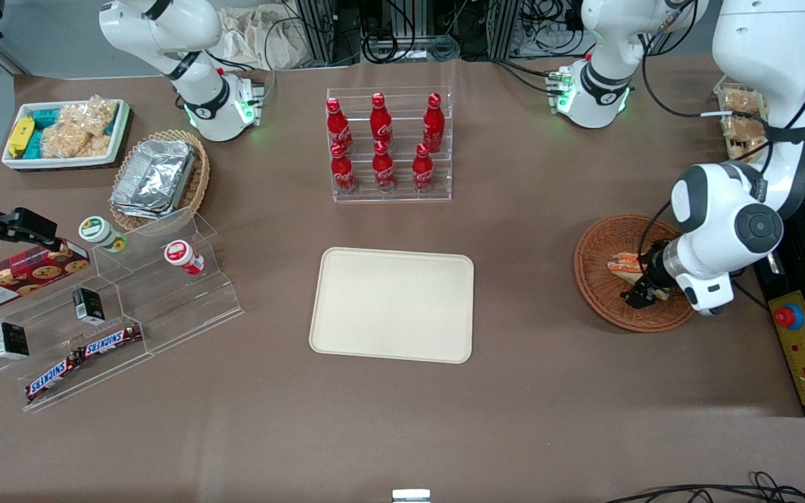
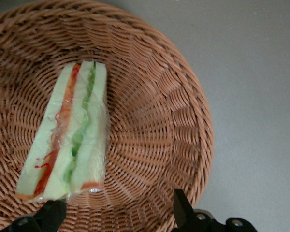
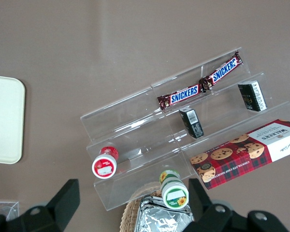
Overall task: Place sandwich from basket to tray
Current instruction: 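Close the left gripper on the sandwich and lift it from the basket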
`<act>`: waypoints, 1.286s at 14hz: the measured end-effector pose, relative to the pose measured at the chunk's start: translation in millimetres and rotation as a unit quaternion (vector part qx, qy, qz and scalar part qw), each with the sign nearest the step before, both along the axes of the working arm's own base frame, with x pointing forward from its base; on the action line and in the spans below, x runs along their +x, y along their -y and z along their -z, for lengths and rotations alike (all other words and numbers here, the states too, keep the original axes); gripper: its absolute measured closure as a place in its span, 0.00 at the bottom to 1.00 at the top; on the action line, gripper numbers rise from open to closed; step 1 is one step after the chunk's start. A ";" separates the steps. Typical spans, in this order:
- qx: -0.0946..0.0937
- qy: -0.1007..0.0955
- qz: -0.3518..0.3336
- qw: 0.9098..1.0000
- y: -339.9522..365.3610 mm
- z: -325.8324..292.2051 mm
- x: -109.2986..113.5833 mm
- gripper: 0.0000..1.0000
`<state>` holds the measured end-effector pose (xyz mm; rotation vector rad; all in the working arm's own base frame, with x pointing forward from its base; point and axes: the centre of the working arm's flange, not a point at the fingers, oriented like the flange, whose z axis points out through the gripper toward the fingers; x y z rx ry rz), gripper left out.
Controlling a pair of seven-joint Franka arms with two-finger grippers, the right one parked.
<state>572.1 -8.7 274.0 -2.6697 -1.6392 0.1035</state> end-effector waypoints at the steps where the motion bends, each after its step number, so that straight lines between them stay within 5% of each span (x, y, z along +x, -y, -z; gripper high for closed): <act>1: 0.002 0.004 -0.013 1.000 -2.3 -4.3 1.6 0.00; 6: 0.011 -0.016 -0.024 1.000 2.4 -44.2 -4.2 0.00; 11: 0.045 -0.042 -0.010 0.998 -1.2 -22.9 -13.3 0.00; 15: 0.043 -0.033 -0.008 0.998 -3.9 22.0 -22.9 0.02; 16: 0.042 -0.033 -0.009 0.999 -4.4 32.5 -26.3 0.04; 18: 0.043 -0.034 -0.018 0.998 -9.8 40.8 -27.3 0.27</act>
